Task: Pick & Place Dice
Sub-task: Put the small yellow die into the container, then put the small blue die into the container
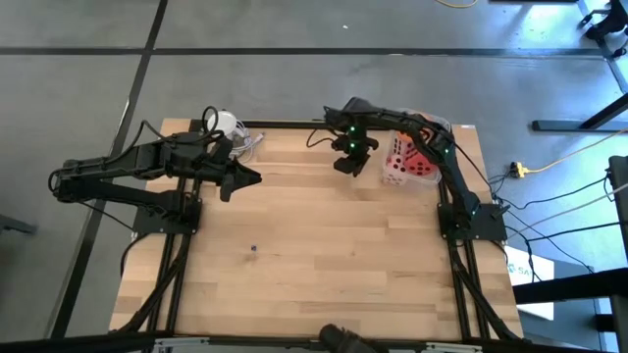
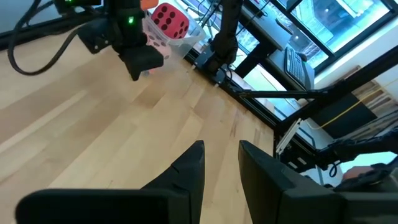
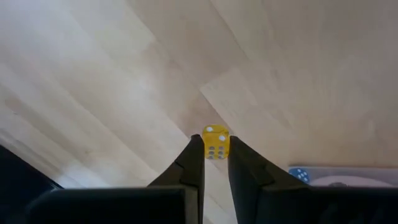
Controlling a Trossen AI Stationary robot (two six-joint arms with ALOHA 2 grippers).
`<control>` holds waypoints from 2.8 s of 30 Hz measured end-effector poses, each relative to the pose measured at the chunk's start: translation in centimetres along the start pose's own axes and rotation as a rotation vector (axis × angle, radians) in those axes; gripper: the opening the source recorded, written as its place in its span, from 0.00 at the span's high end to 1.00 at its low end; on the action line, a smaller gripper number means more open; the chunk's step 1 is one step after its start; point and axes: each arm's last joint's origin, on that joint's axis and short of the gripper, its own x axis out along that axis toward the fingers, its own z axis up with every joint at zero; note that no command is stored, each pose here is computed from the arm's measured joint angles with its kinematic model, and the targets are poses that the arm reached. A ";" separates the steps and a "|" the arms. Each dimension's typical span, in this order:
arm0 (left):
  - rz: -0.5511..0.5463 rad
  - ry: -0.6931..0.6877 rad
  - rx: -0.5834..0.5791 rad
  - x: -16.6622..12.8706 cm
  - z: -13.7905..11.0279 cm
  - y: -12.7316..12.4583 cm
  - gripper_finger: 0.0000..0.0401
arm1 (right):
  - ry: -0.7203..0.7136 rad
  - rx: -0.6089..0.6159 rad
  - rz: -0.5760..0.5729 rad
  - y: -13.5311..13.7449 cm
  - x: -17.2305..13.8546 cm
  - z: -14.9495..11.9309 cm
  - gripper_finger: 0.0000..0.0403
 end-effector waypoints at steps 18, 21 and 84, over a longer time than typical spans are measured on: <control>0.011 -0.007 0.031 0.0 0.0 0.0 0.77 | -0.594 -0.173 0.147 6.1 -12.0 -8.2 0.89; 0.012 -0.007 0.038 0.0 0.0 0.0 0.77 | -0.670 -0.147 0.086 6.3 -13.5 -10.1 0.89; 0.044 -0.005 0.063 0.5 0.0 0.2 0.77 | -0.609 0.363 -0.301 -1.3 -6.3 -22.2 0.41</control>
